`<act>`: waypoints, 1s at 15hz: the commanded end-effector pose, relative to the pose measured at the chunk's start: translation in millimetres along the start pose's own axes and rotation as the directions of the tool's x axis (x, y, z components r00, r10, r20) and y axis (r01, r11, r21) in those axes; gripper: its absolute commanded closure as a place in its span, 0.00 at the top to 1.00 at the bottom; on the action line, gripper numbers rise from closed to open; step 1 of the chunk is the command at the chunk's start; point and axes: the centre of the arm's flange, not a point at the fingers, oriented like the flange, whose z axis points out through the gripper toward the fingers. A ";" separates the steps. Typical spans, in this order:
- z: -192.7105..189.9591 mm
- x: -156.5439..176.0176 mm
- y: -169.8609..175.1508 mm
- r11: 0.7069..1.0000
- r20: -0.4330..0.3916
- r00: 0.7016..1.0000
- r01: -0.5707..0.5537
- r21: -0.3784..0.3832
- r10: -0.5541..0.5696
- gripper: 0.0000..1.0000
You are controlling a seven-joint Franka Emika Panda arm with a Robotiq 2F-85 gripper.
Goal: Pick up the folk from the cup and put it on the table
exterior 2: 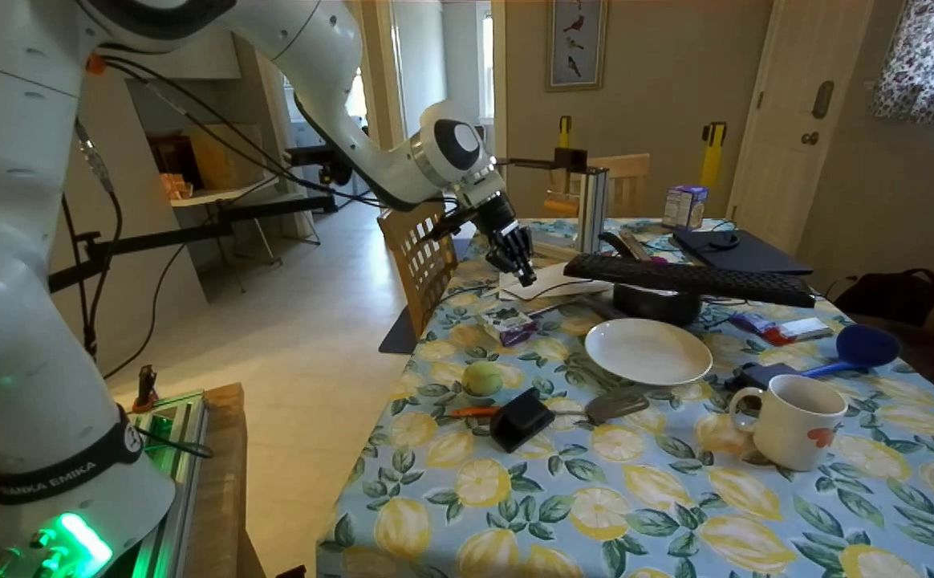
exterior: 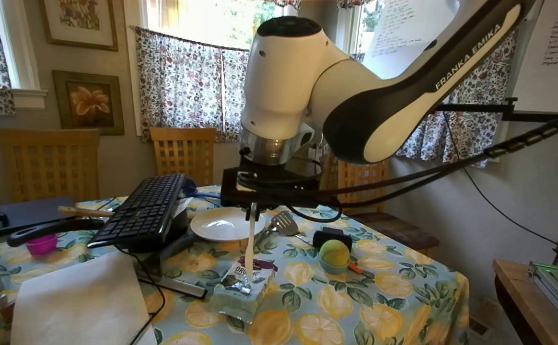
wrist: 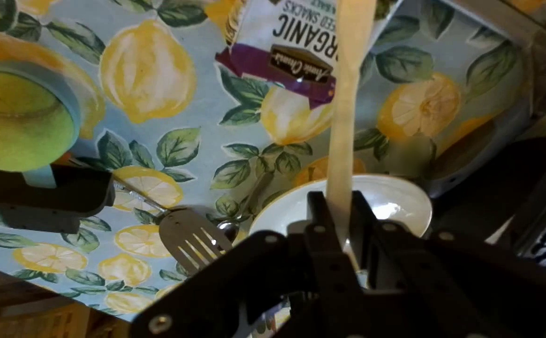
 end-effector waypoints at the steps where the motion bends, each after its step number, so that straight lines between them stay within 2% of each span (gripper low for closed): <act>1: -18.4 -18.9 22.1 0.996 -0.007 0.998 0.057 -0.074 -0.058 0.04; 3: -18.8 -24.0 24.9 0.984 -0.045 0.997 0.058 -0.167 -0.066 0.04; 5: -16.8 -27.1 27.1 0.952 -0.094 0.992 0.058 -0.299 -0.090 0.04; 6: -16.2 -27.6 29.9 0.938 -0.096 0.990 0.066 -0.339 -0.105 0.04; 12: -26.2 -34.5 43.7 0.920 -0.085 0.984 0.114 -0.376 -0.157 0.04; 13: -25.8 -33.4 46.6 0.907 -0.091 0.986 0.091 -0.412 -0.141 0.04; 15: -22.8 -28.3 51.6 0.843 -0.130 0.986 0.018 -0.538 -0.104 0.04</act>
